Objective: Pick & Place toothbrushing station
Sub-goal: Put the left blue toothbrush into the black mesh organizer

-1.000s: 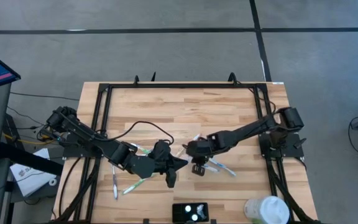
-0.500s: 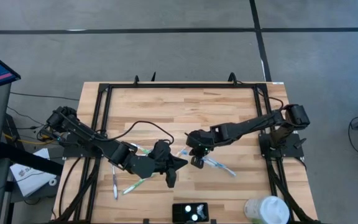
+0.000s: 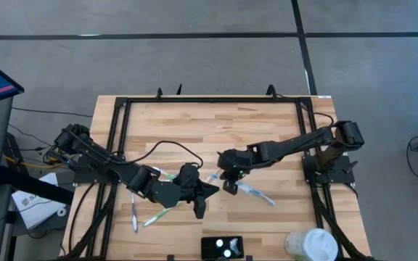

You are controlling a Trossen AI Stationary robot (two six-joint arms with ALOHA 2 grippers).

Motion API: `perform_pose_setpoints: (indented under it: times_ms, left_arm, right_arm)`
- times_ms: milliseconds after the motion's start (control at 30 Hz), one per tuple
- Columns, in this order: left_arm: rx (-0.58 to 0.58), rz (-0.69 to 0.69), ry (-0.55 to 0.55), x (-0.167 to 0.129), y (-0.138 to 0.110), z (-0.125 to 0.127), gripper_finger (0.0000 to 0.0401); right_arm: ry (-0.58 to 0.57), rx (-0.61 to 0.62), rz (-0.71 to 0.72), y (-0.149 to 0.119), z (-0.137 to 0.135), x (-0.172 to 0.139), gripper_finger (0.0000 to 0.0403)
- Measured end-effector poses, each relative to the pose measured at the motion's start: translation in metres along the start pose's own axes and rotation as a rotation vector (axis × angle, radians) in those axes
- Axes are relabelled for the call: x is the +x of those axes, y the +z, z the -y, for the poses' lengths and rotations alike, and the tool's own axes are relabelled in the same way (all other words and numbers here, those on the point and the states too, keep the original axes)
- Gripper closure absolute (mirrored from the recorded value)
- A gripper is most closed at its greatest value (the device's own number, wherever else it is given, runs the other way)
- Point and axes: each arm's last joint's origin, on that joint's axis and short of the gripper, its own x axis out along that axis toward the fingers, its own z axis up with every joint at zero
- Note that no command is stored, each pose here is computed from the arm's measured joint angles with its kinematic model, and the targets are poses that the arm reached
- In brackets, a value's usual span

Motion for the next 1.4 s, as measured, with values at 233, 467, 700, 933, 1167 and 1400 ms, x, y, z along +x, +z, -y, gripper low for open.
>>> perform_pose_setpoints:
  times_ms: [233,467,700,933,1167,1400]
  left_arm:
    - [0.007,0.0,0.0,0.0,0.0,0.0,0.0399]
    - [0.018,0.005,0.003,0.0,0.0,0.0,0.0399]
    - [0.017,0.035,0.027,0.0,0.001,0.0,0.0399]
    - [0.027,0.116,0.088,-0.007,-0.003,0.003,0.0399]
    - [0.03,0.112,0.081,-0.009,-0.006,0.005,0.0399]
    - [0.037,0.111,0.081,-0.01,-0.006,0.005,0.0399]
  right_arm:
    - [0.092,-0.011,0.196,0.018,-0.011,-0.038,0.0403]
    - [0.103,-0.004,0.244,0.022,-0.009,-0.057,0.0403]
    - [0.113,-0.004,0.243,0.021,-0.013,-0.058,0.0403]
    - [0.147,-0.039,0.279,0.014,-0.03,-0.077,0.04]
    - [0.151,-0.05,0.4,0.012,-0.04,-0.112,0.0401]
    - [0.127,0.007,0.463,0.011,-0.041,-0.127,0.0402]
